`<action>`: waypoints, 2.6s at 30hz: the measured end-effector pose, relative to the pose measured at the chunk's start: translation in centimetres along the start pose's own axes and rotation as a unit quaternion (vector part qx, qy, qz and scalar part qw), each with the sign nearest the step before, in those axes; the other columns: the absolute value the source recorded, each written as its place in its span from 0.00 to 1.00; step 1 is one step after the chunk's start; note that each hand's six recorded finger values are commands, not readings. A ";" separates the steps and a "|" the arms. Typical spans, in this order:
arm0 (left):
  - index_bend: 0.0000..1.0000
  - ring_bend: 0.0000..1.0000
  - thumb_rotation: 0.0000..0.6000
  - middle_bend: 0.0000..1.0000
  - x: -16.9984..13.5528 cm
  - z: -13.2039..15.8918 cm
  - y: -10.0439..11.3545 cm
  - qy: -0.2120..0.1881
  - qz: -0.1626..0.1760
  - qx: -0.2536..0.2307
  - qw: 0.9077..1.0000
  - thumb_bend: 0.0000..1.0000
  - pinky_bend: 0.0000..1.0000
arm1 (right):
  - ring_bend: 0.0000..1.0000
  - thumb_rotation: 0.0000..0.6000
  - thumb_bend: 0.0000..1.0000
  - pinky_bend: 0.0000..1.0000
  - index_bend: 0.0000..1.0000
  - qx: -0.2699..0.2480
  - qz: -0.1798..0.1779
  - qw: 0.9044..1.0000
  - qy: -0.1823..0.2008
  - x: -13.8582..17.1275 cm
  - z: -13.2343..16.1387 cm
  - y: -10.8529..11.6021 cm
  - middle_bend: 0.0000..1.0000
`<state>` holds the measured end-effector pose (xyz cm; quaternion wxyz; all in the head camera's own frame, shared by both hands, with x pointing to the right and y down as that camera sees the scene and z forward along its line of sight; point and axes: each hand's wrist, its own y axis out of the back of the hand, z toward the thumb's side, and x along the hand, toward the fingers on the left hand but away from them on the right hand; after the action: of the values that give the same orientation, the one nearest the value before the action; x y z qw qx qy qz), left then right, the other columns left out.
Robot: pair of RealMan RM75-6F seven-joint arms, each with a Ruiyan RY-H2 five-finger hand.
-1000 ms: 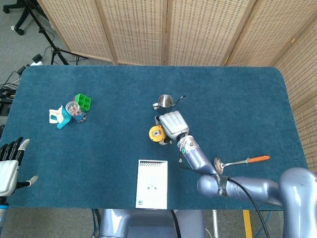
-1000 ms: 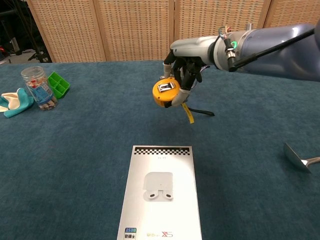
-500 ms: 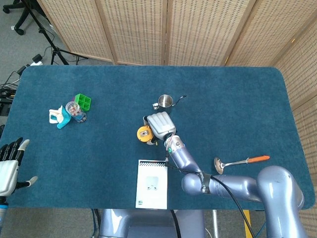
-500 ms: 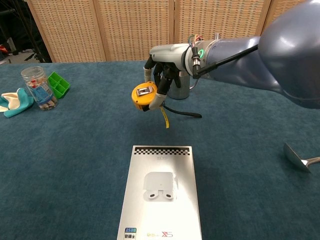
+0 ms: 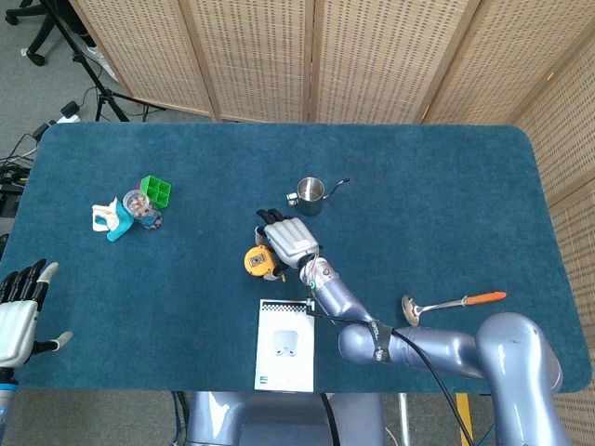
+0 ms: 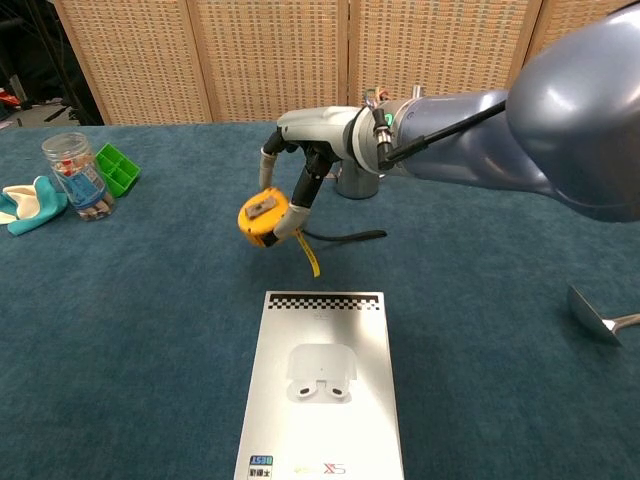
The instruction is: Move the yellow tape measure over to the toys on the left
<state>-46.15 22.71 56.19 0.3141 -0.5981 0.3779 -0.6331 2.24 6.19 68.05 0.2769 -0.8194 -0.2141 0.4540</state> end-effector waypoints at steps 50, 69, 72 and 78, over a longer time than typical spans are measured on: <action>0.00 0.00 1.00 0.00 0.4 1.8 -1.4 -0.025 -0.020 -0.010 0.999 0.00 0.00 | 0.00 1.00 0.00 0.00 0.06 0.055 -0.209 0.958 -0.188 30.0 -25.8 -1.2 0.00; 0.00 0.00 1.00 0.00 10.4 13.0 4.2 -0.170 -0.069 0.039 0.982 0.00 0.00 | 0.00 1.00 0.00 0.00 0.06 0.018 -0.254 0.947 -0.196 33.1 -28.2 1.2 0.00; 0.00 0.00 1.00 0.00 11.5 14.8 4.4 -0.184 -0.076 0.049 0.979 0.00 0.00 | 0.00 1.00 0.00 0.00 0.06 0.013 -0.257 0.946 -0.195 33.2 -28.3 1.4 0.00; 0.00 0.00 1.00 0.00 13.2 18.4 3.5 -0.206 -0.109 0.051 0.971 0.00 0.00 | 0.00 1.00 0.00 0.00 0.06 0.000 -0.267 0.943 -0.200 33.7 -28.8 2.0 0.00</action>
<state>-29.20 7.82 60.05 0.3444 -0.7367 0.2045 -0.5449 44.04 17.54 58.22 0.3395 -0.6245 -0.4764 0.5175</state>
